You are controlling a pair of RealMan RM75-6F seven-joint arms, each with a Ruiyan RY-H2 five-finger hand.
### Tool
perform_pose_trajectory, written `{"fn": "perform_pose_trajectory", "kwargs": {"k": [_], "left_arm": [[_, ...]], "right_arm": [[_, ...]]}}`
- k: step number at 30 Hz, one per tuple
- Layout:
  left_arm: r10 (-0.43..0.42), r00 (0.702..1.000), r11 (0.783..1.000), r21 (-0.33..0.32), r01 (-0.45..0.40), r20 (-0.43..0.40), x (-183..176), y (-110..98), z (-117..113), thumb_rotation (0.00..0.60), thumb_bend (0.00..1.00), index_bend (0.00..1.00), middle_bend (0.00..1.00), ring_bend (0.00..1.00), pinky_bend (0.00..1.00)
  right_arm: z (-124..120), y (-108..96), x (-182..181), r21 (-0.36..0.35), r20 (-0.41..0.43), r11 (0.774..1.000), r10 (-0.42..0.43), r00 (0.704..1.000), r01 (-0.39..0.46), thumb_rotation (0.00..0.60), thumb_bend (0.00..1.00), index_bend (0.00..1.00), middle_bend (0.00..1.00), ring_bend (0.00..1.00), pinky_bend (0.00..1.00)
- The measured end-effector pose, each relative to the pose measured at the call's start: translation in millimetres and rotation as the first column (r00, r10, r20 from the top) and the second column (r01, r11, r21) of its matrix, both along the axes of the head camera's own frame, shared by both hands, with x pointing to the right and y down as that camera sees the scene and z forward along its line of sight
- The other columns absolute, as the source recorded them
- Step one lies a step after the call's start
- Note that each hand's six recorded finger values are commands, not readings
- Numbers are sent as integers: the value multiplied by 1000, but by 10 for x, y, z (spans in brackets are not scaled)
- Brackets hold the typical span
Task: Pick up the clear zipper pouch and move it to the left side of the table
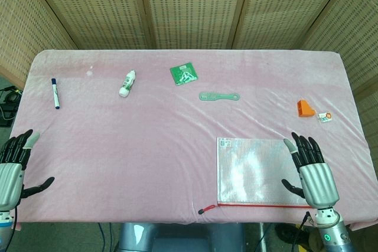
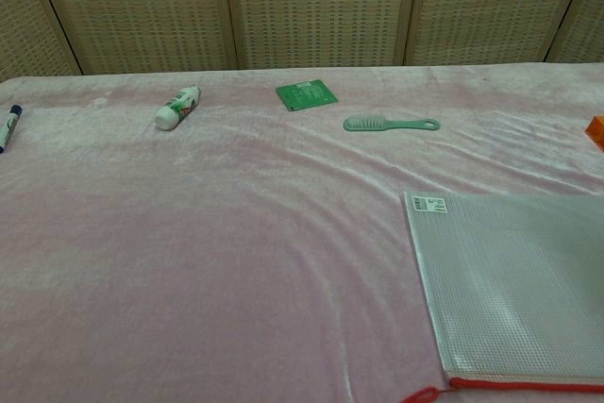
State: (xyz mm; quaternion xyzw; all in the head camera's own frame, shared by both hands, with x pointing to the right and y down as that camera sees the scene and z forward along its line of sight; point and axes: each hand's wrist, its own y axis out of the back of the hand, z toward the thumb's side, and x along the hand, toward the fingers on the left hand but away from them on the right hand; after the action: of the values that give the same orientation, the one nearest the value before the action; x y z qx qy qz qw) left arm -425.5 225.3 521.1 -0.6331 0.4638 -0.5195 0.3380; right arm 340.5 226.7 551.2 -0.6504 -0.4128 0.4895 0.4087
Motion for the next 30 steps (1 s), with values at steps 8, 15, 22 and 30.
{"fn": "perform_pose_trajectory", "kwargs": {"k": [8,15,22,30], "left_arm": [[-5,1000,1000,-3,5,1,-11,-1,3,600,0,0,0,0,0],[-17,1000,1000,1,17,7,-50,-20,5,600,0,0,0,0,0],[-10,999,1000,-9,10,31,-24,-29,56,600,0,0,0,0,0],[-17,998,999,-40,19,57,-35,-54,184,600,0,0,0,0,0]], "right_arm": [[36,3,-28,-19,-7,1000,-21,1000,21,600,0,0,129,129,0],[108,-98,-188,-46,29,992,-117,993,118,600,0,4,732,726,670],[326,-223,-647,-199,175,923,-299,938,331,600,0,191,934,927,1000],[571,-231,-1256,-387,295,772,-414,861,504,600,175,409,981,975,1000]]}}
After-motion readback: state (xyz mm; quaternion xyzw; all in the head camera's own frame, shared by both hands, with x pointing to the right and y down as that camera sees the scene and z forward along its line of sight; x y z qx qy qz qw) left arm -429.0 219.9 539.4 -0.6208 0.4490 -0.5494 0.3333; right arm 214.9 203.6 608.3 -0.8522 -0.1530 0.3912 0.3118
